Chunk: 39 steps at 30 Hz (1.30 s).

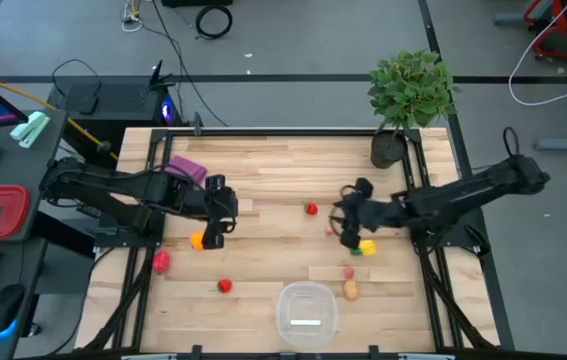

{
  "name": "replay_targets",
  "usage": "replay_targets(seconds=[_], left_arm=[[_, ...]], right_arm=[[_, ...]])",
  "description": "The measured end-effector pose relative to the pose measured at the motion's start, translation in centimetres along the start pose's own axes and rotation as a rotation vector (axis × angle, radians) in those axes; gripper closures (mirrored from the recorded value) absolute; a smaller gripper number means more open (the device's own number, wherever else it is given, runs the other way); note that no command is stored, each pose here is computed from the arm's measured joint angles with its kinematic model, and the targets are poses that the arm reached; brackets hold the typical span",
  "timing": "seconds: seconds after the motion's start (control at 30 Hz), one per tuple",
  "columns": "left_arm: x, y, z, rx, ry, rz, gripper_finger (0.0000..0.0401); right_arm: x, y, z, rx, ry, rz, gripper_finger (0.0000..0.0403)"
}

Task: Pick and placing Produce into tupperware
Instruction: Put the top strawberry into the transparent bin

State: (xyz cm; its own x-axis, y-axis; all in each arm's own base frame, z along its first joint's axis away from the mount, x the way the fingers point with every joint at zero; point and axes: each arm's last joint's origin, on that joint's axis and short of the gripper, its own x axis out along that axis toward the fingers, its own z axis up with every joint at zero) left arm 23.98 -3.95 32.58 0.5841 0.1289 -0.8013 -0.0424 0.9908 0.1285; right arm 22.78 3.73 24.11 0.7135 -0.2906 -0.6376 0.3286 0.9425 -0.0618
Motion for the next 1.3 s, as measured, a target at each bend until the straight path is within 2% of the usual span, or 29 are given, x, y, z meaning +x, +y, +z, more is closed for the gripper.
replay_targets(seconds=[0.17,0.33,0.47,0.63,0.87,1.3], left_arm=[[0.1,-0.1,-0.2,0.005,0.014,0.0,0.0228],[0.1,-0.1,-0.2,0.006,0.014,0.0,0.0228],[0.1,-0.1,-0.2,0.007,0.015,0.0,0.0227],[0.1,0.0,-0.2,0.007,0.015,0.001,0.0229],[0.1,0.0,-0.2,0.007,0.015,0.004,0.0229],[0.1,0.0,-0.2,0.006,0.015,0.004,0.0228]], right_arm=[[2.7,-1.5,1.4,0.02,0.087,0.012,0.0215],[4.6,-3.9,2.6,0.098,0.143,0.091,0.0215],[6.0,-5.1,2.1,0.141,0.208,0.092,0.0215],[8.3,-5.3,1.0,0.187,0.297,0.076,0.0215],[11.0,-4.8,-0.6,0.058,0.391,0.112,0.0215],[12.3,-6.1,-0.5,0.048,0.351,0.123,0.0215]])
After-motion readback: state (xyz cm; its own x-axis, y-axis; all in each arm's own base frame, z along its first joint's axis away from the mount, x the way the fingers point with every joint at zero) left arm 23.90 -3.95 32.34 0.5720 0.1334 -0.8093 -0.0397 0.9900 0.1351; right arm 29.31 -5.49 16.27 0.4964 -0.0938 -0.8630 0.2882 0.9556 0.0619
